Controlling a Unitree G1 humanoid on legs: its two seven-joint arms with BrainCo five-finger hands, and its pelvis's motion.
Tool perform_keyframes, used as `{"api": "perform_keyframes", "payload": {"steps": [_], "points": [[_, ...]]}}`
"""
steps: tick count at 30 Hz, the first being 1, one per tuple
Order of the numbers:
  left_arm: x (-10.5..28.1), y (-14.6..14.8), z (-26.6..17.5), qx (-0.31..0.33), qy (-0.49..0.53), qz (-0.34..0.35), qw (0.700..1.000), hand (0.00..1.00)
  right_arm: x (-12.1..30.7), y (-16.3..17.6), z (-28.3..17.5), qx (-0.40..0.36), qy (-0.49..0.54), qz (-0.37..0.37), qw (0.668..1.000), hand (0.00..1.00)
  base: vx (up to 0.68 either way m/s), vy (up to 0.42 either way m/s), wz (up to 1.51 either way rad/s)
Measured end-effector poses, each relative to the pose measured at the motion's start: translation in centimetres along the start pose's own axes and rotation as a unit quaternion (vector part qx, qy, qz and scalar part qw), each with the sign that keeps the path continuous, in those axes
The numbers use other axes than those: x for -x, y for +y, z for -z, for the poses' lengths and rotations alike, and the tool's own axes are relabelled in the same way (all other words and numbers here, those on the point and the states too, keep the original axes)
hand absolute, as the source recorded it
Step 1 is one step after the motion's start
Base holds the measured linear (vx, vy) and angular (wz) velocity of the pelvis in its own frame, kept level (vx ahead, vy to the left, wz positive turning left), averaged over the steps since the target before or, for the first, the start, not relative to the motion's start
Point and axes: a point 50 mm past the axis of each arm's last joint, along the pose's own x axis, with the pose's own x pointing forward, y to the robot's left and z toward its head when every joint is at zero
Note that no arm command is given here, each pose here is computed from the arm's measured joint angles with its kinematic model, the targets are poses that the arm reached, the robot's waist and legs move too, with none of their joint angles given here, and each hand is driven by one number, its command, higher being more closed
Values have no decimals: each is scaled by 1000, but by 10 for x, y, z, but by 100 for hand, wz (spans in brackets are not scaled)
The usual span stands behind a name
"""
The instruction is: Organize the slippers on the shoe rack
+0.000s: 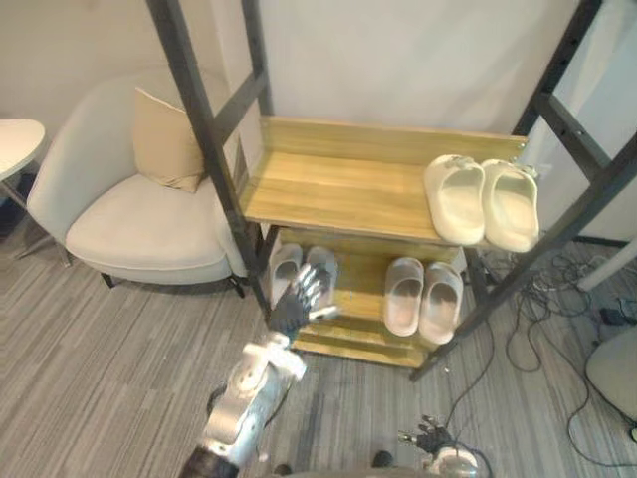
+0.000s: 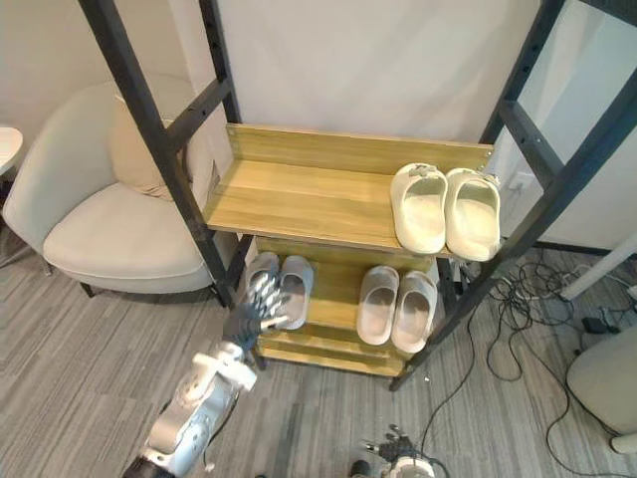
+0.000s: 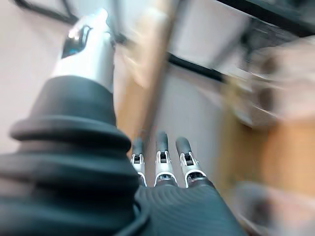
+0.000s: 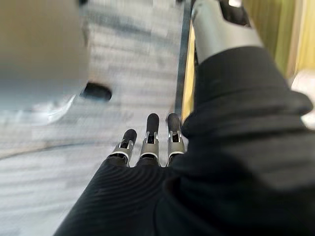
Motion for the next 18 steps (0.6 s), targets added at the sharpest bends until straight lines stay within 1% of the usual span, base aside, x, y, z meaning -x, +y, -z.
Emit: {"api": "perform_keyframes", "payload": {"steps": [1,2,3,5,7,9,10,12,13,15,18], "points": [[2,4,7,-4,15,-9,1000,0,0,1,-1,2,-1,-3,1000,0,20,-15,23],[12,19,27,-20,62,-40,997,0,0,5,-1,0,-4,-8,1000,0,10,-14,25],[14,22,31,-22,71,-47,996,0,0,6,-1,-1,-3,-9,1000,0,-13,-8,25],[31,46,57,-42,134,-110,984,0,0,12,-1,-5,-4,-15,1000,0,-17,-2,5],[40,56,68,-62,164,-134,975,0,0,12,0,-5,-3,-15,1000,0,0,0,0],[56,69,87,-89,216,-171,957,0,1,12,1,-5,-2,-13,1000,0,0,-10,9],[58,69,89,-90,222,-174,955,0,1,12,1,-6,-3,-13,1000,0,-9,-12,15],[75,77,108,-107,274,-206,933,0,2,11,5,-6,-3,-9,1000,0,-2,-14,12],[76,77,109,-109,279,-207,931,0,2,11,5,-6,-3,-9,1000,0,16,-14,4],[94,82,124,-121,327,-233,908,0,4,7,11,0,0,-5,1000,0,0,0,0],[103,86,129,-124,344,-256,895,0,5,5,12,-4,-2,0,1000,0,0,0,0]]}}
